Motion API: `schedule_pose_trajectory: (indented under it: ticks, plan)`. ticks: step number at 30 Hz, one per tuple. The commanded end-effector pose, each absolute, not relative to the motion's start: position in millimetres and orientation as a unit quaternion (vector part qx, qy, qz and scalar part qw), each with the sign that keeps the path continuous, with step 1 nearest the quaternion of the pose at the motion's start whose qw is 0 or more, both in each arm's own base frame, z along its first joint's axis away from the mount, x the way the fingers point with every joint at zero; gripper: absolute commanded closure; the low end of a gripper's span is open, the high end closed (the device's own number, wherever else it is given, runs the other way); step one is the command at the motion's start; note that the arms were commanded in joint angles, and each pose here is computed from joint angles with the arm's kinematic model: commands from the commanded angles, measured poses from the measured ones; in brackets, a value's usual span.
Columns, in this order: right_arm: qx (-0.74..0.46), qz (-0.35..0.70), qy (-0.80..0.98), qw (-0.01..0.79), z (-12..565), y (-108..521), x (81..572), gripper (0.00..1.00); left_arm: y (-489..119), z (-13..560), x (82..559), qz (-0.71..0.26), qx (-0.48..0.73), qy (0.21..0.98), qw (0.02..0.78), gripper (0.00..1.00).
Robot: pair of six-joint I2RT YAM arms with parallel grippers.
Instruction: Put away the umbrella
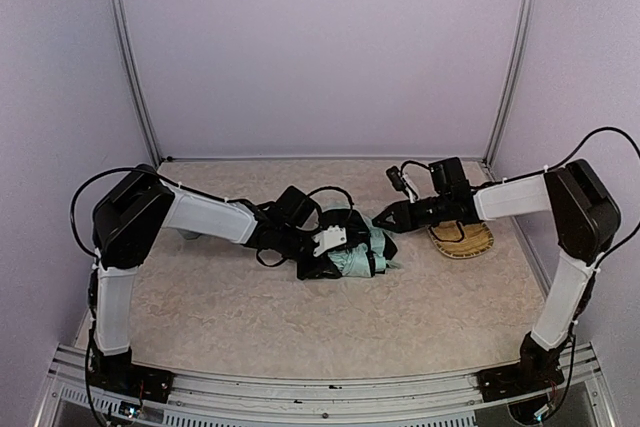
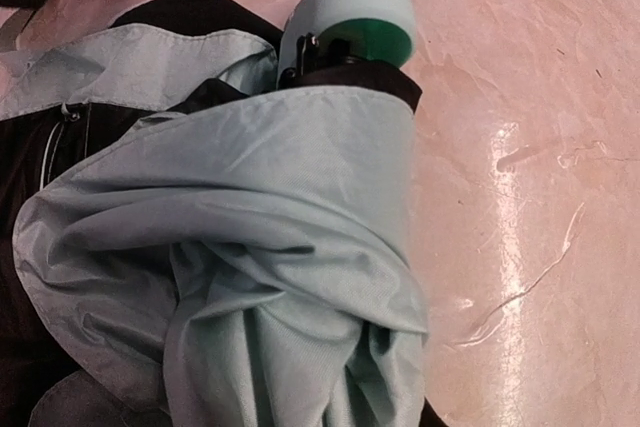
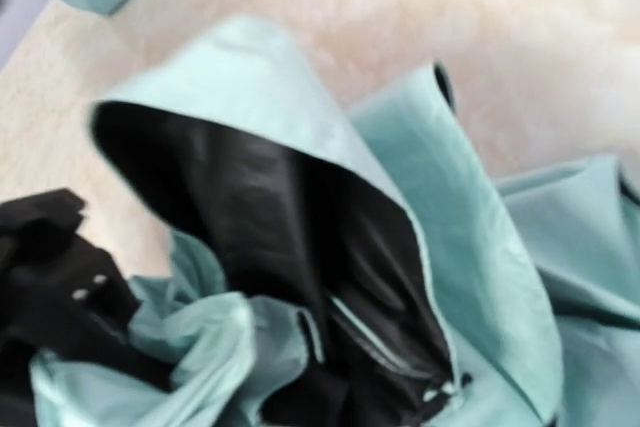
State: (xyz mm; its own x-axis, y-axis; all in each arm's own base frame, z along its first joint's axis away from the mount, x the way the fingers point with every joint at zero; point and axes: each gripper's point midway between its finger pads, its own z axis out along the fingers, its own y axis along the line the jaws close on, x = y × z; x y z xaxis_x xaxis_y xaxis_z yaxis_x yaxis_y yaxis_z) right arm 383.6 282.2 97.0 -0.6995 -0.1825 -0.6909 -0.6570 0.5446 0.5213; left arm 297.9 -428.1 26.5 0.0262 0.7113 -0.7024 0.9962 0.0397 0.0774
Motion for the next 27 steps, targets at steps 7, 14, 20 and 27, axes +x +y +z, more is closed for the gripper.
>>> schedule_pose_trajectory:
  ticks: [7, 14, 20, 27]
  plan:
    - [-0.393, 0.284, 0.723, 0.491, 171, 271, 344, 0.61, -391, -27, 254, -0.333, 0.588, 0.731, 0.093, 1.0]
    - [-0.588, 0.146, 0.59, 0.534, 157, 315, 270, 0.52, -387, -28, 240, -0.369, 0.57, 0.733, 0.038, 1.0]
    - [-0.669, 0.019, 0.546, 0.503, 118, 335, 272, 0.38, -385, -32, 236, -0.377, 0.562, 0.736, 0.007, 1.0]
    - [-0.723, -0.044, 0.543, 0.424, 72, 341, 284, 0.34, -382, -33, 233, -0.39, 0.56, 0.731, -0.01, 1.0]
